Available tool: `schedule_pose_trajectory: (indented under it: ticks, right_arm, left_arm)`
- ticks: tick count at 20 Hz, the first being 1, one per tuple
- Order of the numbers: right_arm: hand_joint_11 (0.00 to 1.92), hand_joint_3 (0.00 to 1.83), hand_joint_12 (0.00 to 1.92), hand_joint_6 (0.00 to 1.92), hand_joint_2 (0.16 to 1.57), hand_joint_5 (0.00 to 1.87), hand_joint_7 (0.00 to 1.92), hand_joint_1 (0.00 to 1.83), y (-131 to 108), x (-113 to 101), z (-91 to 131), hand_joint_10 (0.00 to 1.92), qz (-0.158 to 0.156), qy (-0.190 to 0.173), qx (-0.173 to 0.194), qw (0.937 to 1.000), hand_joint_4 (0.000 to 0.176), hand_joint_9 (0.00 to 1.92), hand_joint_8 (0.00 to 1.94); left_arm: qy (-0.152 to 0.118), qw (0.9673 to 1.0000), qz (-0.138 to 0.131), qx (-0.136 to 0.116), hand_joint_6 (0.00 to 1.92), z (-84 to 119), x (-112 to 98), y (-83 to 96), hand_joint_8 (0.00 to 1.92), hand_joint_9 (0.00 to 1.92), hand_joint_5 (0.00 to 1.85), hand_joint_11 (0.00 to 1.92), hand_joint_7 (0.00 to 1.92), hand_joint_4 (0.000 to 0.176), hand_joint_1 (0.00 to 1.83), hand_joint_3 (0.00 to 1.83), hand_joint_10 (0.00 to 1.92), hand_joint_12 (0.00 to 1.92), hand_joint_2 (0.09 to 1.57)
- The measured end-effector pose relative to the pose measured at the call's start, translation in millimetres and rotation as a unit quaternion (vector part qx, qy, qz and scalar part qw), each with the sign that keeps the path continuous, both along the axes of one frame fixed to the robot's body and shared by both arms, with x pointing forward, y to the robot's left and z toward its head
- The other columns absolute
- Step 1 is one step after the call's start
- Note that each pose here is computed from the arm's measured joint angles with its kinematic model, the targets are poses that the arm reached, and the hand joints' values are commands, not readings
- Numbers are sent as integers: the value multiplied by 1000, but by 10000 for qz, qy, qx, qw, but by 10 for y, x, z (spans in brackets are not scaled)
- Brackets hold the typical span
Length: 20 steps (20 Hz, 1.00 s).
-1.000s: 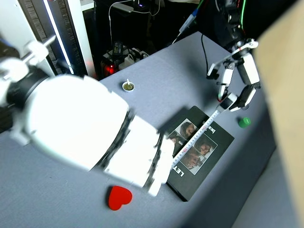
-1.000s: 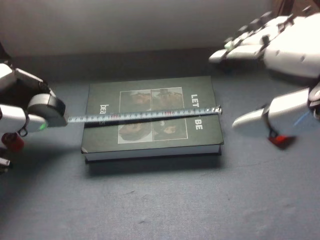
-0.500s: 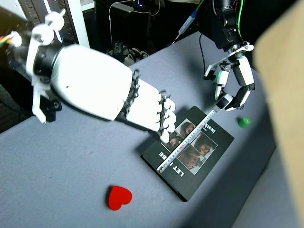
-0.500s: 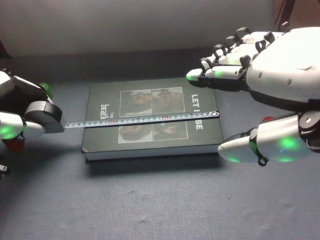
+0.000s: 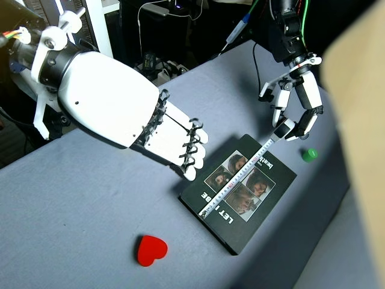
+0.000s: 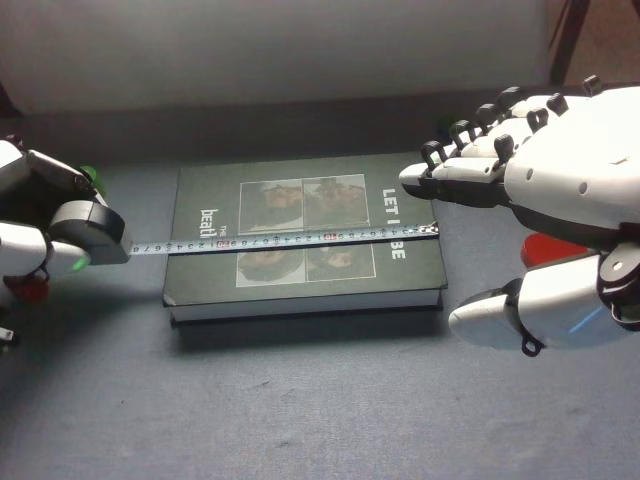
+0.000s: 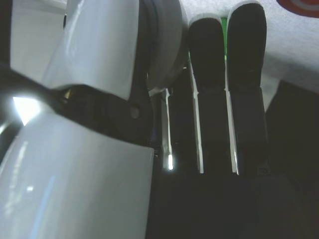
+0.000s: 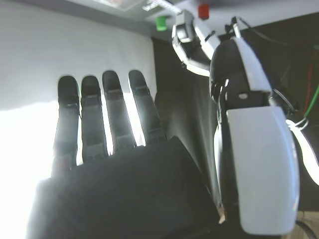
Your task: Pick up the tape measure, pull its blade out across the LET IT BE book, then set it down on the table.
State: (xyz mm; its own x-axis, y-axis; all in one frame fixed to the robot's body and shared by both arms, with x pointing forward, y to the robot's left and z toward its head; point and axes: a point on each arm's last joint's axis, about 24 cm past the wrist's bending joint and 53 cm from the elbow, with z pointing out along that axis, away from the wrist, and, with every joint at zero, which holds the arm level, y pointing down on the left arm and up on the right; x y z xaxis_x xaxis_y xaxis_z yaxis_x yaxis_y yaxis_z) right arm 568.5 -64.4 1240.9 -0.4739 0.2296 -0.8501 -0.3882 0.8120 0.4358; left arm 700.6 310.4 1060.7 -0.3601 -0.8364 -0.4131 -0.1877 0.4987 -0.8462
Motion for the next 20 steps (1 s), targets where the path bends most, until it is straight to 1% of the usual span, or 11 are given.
schedule_pose_trajectory:
  ticks: [1,2,3,5,7,8,10,12,15,17,20]
  right_arm:
    - [0,3,538,2,1143,99,132,316,2,-6,0,5,8,-7,-11,10000,36,119,5]
    - [0,1,557,2,1139,101,143,324,7,-12,0,5,16,-9,-14,10000,36,126,5]
    - [0,1,557,2,1139,101,143,324,14,-17,0,5,31,-9,-12,10000,36,126,5]
    - [0,0,612,3,1129,113,169,353,11,-18,0,7,27,-16,-22,10000,36,150,7]
    - [0,2,666,6,1140,138,186,353,-8,-9,-11,6,-10,-5,-49,10000,35,164,5]
    - [0,2,672,6,1142,141,188,354,-12,-8,-14,5,-17,-6,-66,10000,35,166,5]
    - [0,1,640,1,1141,133,185,356,-17,-5,-15,2,-25,-8,-74,10000,35,165,2]
    - [0,1,595,0,1142,122,166,357,-15,-7,-16,0,-20,-10,-79,10000,36,145,0]
    - [0,0,584,0,1141,115,159,358,-15,-7,-15,0,-17,-15,-85,10000,37,137,0]
    - [0,0,644,4,1142,133,180,357,-19,-4,-16,4,-18,-25,-103,9999,36,157,4]
    - [0,1,622,0,1146,126,176,359,-11,-10,-14,3,0,-35,-109,9999,36,162,1]
  left_arm:
    - [-15,10000,-20,-36,917,23,9,-37,1103,914,909,888,891,0,1370,1,1310,1196,1134]
    - [-30,10000,-33,-84,882,47,8,-73,1054,902,927,885,936,0,1372,0,1319,1193,1128]
    - [-44,9999,-75,-124,882,99,-11,-127,1054,902,927,885,936,0,1372,0,1319,1193,1128]
    - [-97,9997,-204,-106,901,252,-68,-268,1006,921,895,896,963,0,1374,0,1312,1193,1126]
    - [-132,9996,-166,-159,895,399,-135,-342,990,928,901,900,970,0,1375,0,1303,1193,1122]
    - [-92,9997,-166,-173,893,433,-180,-375,989,929,903,901,971,0,1375,0,1301,1193,1122]
    - [-29,9998,-127,-165,894,534,-282,-384,973,940,910,903,978,0,1376,0,1281,1190,1117]
    - [40,9998,-11,-214,897,601,-411,-375,969,940,906,898,979,0,1376,0,1282,1187,1118]
    - [262,9994,-7,-224,906,531,-617,-408,971,936,904,899,979,0,1376,0,1285,1179,1119]
    - [507,9986,-17,-140,917,381,-785,-412,958,939,902,900,985,0,1377,0,1278,1177,1117]
    - [650,9979,16,-52,920,236,-912,-370,968,929,888,899,991,0,1376,0,1288,1173,1120]
